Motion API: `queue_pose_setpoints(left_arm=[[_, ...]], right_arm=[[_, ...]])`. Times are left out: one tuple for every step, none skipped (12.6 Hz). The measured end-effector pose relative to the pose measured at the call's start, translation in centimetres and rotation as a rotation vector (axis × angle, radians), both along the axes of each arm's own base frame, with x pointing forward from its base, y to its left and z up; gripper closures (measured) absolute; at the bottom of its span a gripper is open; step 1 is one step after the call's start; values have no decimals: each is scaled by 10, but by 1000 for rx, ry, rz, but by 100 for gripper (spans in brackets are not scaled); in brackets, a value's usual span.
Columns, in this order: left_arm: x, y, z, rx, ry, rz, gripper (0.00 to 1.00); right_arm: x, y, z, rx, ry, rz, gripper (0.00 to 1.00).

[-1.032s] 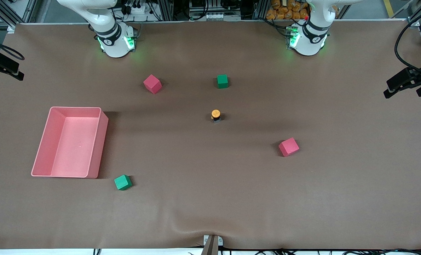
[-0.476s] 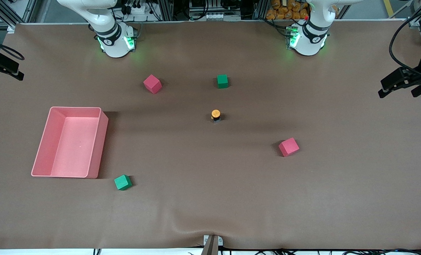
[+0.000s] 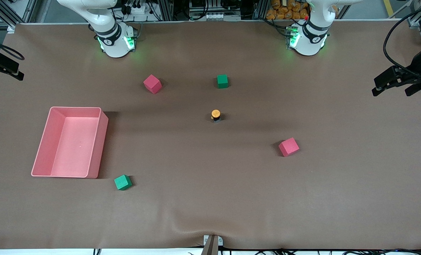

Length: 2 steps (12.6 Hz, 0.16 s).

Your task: Place and upright button with both arms

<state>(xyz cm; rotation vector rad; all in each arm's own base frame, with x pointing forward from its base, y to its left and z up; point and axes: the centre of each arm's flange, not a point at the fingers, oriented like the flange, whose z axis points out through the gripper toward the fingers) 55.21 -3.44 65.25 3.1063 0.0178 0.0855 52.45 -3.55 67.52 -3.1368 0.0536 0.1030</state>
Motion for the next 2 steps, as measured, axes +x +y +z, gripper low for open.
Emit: queue_pose_setpoints(left_arm=[[0, 0, 0, 1, 4, -8, 0], [-1, 0, -1, 2, 6, -11, 0]], right_arm=[[0, 0, 0, 0, 0, 0, 0], [0, 0, 0, 0, 0, 0, 0]])
